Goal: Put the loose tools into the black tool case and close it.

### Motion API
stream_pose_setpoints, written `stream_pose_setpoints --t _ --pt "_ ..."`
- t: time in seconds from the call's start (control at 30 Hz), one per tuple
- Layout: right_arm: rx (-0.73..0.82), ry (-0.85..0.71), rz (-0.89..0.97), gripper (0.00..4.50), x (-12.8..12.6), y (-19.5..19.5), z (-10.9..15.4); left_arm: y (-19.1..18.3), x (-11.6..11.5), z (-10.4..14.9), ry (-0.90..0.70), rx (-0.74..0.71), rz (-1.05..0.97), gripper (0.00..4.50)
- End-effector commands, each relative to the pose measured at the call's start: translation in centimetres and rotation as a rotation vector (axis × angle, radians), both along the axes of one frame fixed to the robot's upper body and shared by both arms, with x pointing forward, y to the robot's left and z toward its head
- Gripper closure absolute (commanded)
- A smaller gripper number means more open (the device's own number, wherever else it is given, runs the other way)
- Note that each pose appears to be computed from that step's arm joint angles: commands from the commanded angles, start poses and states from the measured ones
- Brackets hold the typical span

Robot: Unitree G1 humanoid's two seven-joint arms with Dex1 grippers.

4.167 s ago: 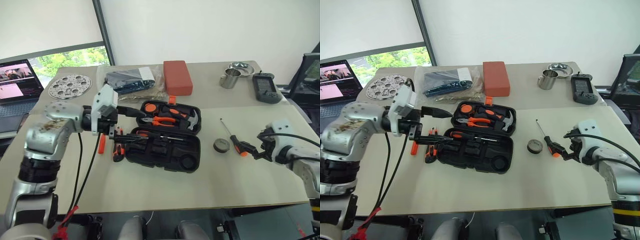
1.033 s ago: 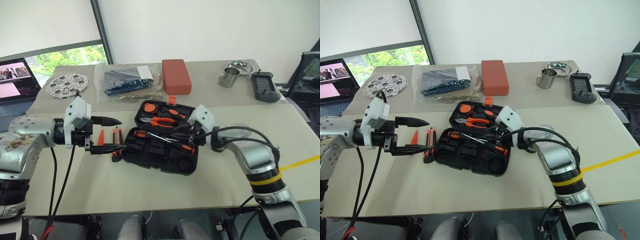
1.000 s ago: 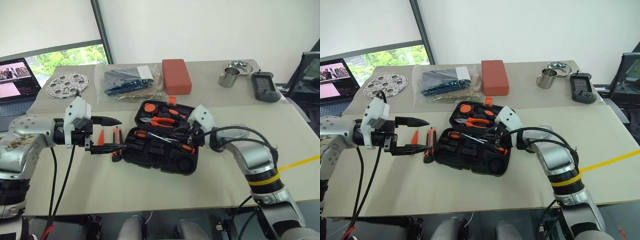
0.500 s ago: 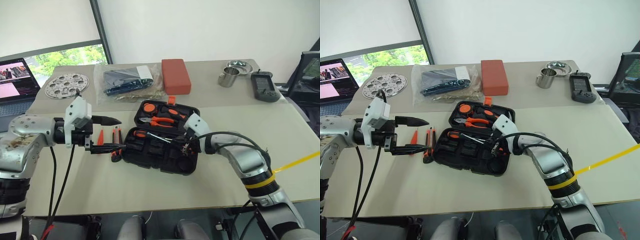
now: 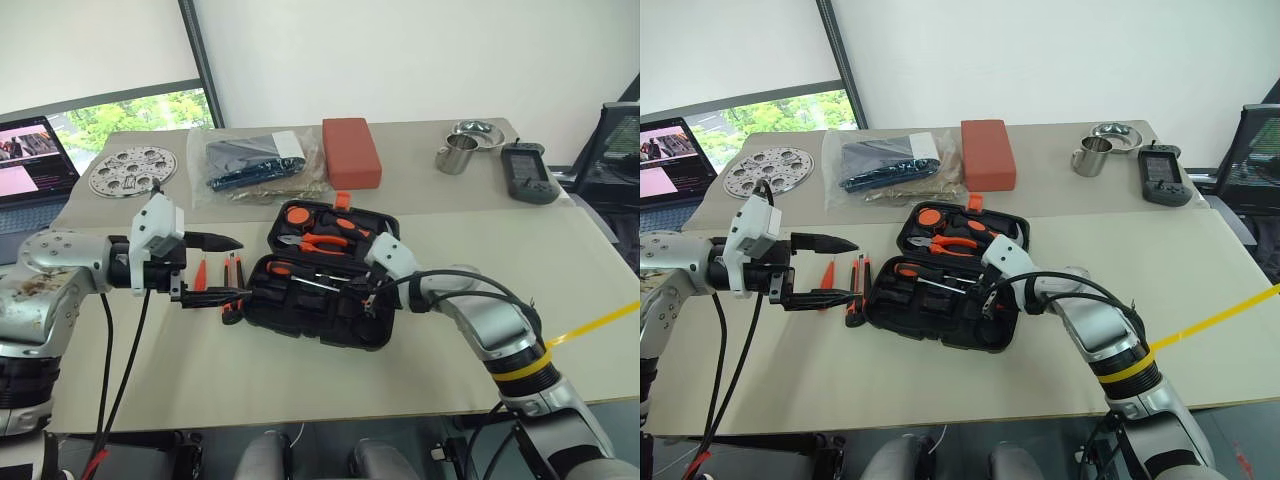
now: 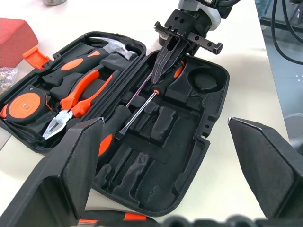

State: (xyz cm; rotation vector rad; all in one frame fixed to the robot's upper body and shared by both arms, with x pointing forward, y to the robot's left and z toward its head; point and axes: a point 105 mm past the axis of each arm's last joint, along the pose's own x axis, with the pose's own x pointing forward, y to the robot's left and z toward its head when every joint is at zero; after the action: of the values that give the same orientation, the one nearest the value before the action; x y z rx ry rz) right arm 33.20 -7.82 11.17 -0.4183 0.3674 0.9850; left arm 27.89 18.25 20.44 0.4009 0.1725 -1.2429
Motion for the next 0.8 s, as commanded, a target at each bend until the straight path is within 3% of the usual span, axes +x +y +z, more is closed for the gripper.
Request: stream_pose_setpoints --t 0.03,0.8 --pt "0.038 -0.064 0.044 4.45 -0.3 0.4 2.3 0.0 0.1 0.6 -0.044 0.008 -0.001 0.0" --pt "-0.009 0.005 0.053 4.45 -0.8 0.5 -0.4 0.1 0.1 1.0 -0.054 0.008 0.005 0.0"
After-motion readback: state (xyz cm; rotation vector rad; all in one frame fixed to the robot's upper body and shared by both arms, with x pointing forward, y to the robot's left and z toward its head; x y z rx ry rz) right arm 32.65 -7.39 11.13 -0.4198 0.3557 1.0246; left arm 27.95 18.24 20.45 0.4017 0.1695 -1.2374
